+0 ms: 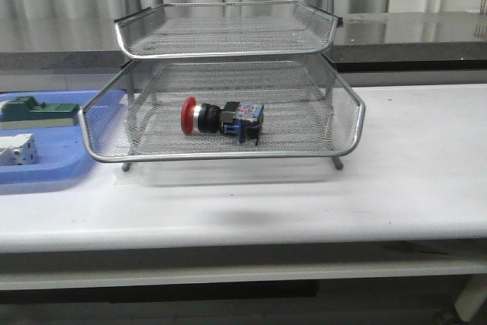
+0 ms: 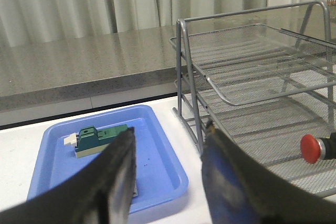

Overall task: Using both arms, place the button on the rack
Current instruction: 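Withdraw the left gripper up and away from the rack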

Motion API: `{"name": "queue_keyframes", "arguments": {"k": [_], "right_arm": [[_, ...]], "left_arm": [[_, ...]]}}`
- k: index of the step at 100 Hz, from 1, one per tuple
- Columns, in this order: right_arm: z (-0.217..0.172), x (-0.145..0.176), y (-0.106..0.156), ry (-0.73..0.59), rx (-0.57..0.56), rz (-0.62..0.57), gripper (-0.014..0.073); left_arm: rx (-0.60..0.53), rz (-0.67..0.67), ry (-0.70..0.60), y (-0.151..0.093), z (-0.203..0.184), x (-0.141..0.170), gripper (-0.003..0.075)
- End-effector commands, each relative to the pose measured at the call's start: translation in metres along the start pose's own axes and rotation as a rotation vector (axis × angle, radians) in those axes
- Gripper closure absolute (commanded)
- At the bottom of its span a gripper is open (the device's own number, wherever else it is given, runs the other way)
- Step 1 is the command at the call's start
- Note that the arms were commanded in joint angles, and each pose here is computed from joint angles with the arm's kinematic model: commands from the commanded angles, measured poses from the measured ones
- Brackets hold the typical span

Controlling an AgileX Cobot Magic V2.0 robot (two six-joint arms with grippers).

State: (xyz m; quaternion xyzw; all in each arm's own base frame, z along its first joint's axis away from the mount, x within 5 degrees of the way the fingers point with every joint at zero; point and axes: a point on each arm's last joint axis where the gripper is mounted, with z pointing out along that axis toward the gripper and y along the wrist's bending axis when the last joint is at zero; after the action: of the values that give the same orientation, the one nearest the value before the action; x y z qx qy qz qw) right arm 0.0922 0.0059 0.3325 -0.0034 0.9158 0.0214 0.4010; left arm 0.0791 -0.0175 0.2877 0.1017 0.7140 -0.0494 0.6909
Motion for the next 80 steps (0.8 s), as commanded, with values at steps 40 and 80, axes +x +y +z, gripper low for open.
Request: {"name": "queue_keyframes", "arguments": {"k": [40,80], "right_arm": [[-0.008,-0.012,0.0,-0.09,0.001,-0.002,0.0664],[-0.003,-0.016,0.014,-0.077,-0.155,0.108,0.0664]], "left_arm": [[-0.025,-0.026,-0.098,0.003,-0.001,-0.015,0.0741],[-0.025,-0.026,-0.098,0.003,-0.001,-0.015,0.0741]]}}
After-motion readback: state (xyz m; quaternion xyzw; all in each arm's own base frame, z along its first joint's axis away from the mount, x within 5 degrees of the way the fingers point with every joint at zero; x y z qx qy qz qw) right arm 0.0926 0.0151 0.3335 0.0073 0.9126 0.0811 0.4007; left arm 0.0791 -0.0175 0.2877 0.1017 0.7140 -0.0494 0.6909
